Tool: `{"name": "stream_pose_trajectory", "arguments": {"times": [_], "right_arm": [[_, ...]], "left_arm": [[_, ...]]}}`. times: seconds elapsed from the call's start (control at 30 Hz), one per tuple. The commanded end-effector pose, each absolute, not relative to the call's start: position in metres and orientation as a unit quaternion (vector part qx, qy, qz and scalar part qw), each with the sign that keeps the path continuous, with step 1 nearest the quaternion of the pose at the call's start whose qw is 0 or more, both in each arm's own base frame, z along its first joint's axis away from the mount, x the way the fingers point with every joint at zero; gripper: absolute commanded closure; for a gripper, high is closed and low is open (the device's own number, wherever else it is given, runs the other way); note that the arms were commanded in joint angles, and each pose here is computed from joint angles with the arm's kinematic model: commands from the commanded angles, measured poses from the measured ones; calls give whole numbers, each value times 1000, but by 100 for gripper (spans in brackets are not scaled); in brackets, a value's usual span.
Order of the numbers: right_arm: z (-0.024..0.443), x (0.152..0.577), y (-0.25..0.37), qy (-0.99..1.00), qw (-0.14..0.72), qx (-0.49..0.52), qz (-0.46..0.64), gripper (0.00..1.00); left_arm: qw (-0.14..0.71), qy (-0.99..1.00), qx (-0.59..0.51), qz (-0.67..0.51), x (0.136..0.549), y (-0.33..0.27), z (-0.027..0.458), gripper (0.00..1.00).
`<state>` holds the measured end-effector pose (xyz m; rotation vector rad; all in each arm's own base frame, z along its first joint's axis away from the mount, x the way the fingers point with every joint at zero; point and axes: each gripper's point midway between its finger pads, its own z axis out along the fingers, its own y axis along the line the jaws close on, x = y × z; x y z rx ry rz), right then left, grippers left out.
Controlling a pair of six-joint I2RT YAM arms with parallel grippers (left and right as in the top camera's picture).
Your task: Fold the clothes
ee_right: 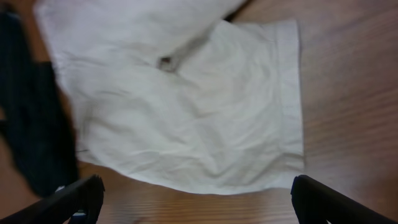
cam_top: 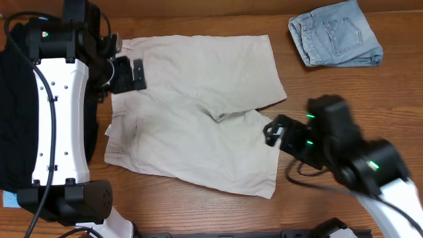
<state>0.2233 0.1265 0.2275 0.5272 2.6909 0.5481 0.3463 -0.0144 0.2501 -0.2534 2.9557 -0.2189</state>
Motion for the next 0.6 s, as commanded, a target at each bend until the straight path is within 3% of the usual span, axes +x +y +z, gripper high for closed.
{"name": "stream_pose_trajectory", "arguments": {"times": [0.0, 0.33, 0.57], "right_arm": [[204, 229, 119, 949, 161, 240, 126, 0], [193, 236, 113, 947, 168, 259, 86, 0], [184, 237, 113, 953, 159, 247, 72, 0]], "left_arm": [[51, 992, -117, 6, 334, 12, 236, 0], [57, 975, -214, 3, 306, 13, 170, 0], [58, 937, -341, 43, 278, 41, 115, 2]]}}
